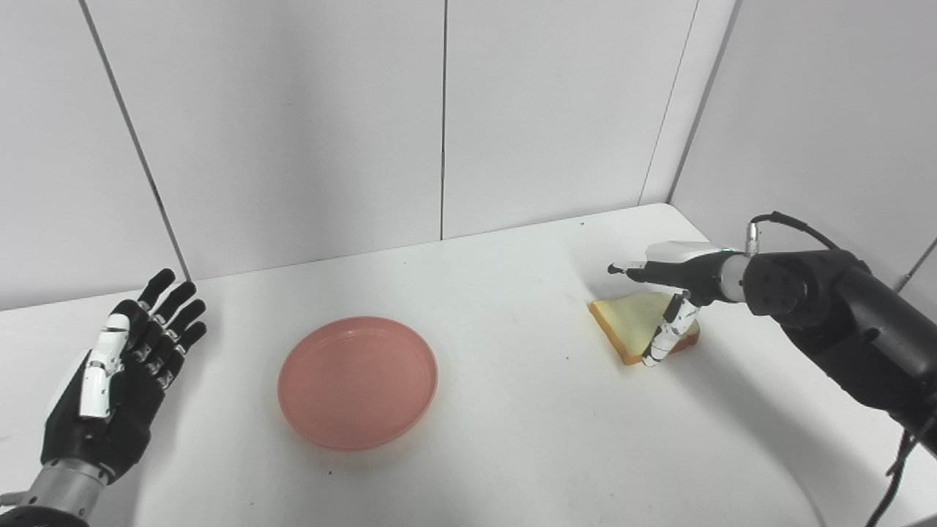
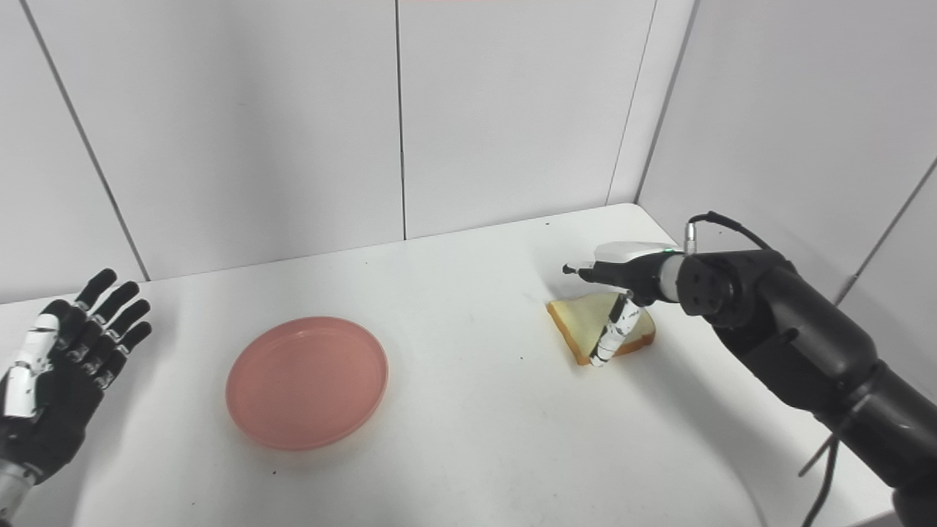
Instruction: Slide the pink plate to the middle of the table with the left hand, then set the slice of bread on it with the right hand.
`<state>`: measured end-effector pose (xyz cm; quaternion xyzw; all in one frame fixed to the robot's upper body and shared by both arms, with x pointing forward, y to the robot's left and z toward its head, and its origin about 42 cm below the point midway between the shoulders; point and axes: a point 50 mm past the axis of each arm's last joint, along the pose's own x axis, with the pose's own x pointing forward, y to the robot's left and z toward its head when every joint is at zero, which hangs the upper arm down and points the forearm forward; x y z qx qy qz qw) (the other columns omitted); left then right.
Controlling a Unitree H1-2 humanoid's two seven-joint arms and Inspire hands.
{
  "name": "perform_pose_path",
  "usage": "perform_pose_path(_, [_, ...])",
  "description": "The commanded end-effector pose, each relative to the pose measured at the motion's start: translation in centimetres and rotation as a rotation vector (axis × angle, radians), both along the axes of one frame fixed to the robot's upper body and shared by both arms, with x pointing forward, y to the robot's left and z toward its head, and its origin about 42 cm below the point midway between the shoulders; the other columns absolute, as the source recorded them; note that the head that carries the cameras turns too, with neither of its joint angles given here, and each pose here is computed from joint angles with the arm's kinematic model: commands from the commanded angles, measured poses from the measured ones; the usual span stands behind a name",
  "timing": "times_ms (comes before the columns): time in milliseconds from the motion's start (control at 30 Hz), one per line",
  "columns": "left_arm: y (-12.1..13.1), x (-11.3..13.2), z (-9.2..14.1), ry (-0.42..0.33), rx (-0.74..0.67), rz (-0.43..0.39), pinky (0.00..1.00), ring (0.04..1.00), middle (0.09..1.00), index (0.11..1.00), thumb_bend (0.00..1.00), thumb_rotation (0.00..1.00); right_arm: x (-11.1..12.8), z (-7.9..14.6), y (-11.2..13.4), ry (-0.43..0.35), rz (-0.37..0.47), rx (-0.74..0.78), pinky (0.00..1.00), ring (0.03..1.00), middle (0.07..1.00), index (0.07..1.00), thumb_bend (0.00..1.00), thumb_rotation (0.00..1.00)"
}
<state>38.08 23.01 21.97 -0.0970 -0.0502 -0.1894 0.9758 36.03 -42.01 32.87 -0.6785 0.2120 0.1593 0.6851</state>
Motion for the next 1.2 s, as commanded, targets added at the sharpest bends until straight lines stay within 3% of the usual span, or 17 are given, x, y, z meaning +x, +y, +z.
perform_pose_path(0, [0.1, 0.1, 1.9, -0.065, -0.004, -0.016, 0.97, 0.952, 0.956, 0.946, 0.43, 1.00, 0.2, 2.3, -0.3, -0.096, 0.031, -0.064, 0.93, 1.000, 1.000, 1.000, 1.00, 0.31])
perform_pose_path(267, [0.2, -0.1, 2.0, -0.064, -0.004, -0.018, 0.97, 0.950, 0.953, 0.941, 0.43, 1.00, 0.8, 1.3, -1.1, -0.165, 0.098, -0.154, 0.98, 1.000, 1.000, 1.000, 1.00, 0.28])
perform_pose_path(467, [0.2, -0.1, 2.0, -0.065, -0.001, -0.021, 0.98, 0.952, 0.954, 0.943, 0.43, 1.00, 1.2, 1.4, -1.2, -0.194, 0.141, -0.208, 1.00, 1.000, 1.000, 1.000, 1.00, 0.32])
perform_pose_path(533, [0.2, -0.1, 2.0, -0.063, -0.002, -0.022, 0.97, 0.952, 0.954, 0.943, 0.43, 1.00, 1.4, 1.3, -1.1, -0.190, 0.155, -0.245, 1.00, 1.000, 1.000, 1.000, 1.00, 0.35])
perform_pose_path(867, [0.2, -0.4, 2.3, -0.063, 0.002, -0.018, 0.97, 0.947, 0.950, 0.937, 0.43, 1.00, 1.9, 0.7, -0.8, -0.162, 0.171, -0.238, 0.98, 1.000, 1.000, 1.000, 1.00, 0.31])
perform_pose_path(1067, [0.2, -0.5, 2.5, -0.062, 0.004, -0.018, 0.96, 0.947, 0.950, 0.938, 0.43, 1.00, 2.1, -0.2, -0.2, -0.099, 0.143, -0.224, 0.99, 1.000, 1.000, 1.000, 1.00, 0.36])
perform_pose_path(1167, [0.2, -0.6, 2.5, -0.063, 0.007, -0.016, 0.96, 0.945, 0.947, 0.936, 0.42, 1.00, 2.4, -0.7, -0.3, -0.066, 0.117, -0.226, 1.00, 1.000, 1.000, 1.000, 1.00, 0.31])
